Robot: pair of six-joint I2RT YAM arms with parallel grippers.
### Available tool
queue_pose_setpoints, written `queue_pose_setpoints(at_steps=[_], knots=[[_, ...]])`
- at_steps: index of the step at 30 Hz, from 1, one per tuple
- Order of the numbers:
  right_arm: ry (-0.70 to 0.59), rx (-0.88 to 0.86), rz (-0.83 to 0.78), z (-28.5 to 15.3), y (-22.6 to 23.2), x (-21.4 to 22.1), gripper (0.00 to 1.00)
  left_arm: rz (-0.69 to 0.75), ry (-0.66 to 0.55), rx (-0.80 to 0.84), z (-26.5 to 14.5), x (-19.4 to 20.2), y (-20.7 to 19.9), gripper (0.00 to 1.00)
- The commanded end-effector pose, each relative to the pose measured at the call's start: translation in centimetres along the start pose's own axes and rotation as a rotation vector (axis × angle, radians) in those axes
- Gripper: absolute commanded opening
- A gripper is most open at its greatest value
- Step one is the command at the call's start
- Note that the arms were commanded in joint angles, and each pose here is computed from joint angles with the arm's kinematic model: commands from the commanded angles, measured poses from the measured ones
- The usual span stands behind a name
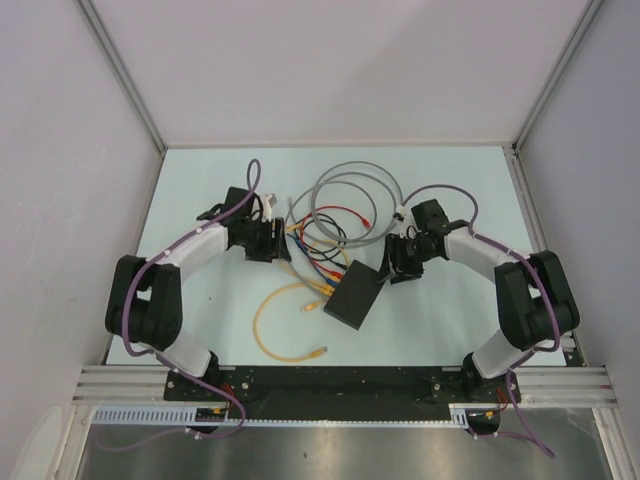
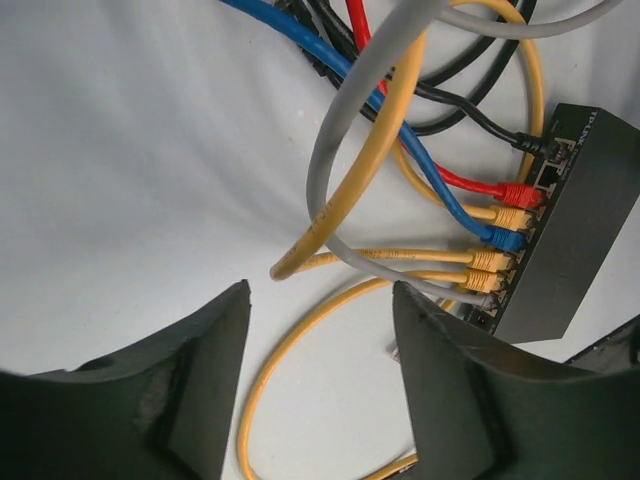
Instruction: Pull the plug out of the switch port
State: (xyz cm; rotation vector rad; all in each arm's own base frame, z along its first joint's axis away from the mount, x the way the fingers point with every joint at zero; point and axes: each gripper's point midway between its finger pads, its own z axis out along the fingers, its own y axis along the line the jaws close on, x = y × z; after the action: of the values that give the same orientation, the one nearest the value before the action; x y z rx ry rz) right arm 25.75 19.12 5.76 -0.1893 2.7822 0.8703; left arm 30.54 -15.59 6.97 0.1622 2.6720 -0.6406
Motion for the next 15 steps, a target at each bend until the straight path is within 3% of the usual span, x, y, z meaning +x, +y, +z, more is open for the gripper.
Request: queue_pose_setpoints(at_steps=[1,7,15], knots=[[0.002,-0.121,0.065,1.6,2.0,-1.2,0.43,-0.054,-0.010,0.046,1.3,-1.0,-0.6,0.58],[0.059,-0.104,0.111,3.6,0.9,-0.9,0.41,-0.163,0.019,0.106,2.6,1.2,-1.4,0.42],[-0.011,-0.153,0.075,5.3,2.0,-8.3,0.31,-0.134,0.035,0.148,3.0,3.3,-3.7,0.37]])
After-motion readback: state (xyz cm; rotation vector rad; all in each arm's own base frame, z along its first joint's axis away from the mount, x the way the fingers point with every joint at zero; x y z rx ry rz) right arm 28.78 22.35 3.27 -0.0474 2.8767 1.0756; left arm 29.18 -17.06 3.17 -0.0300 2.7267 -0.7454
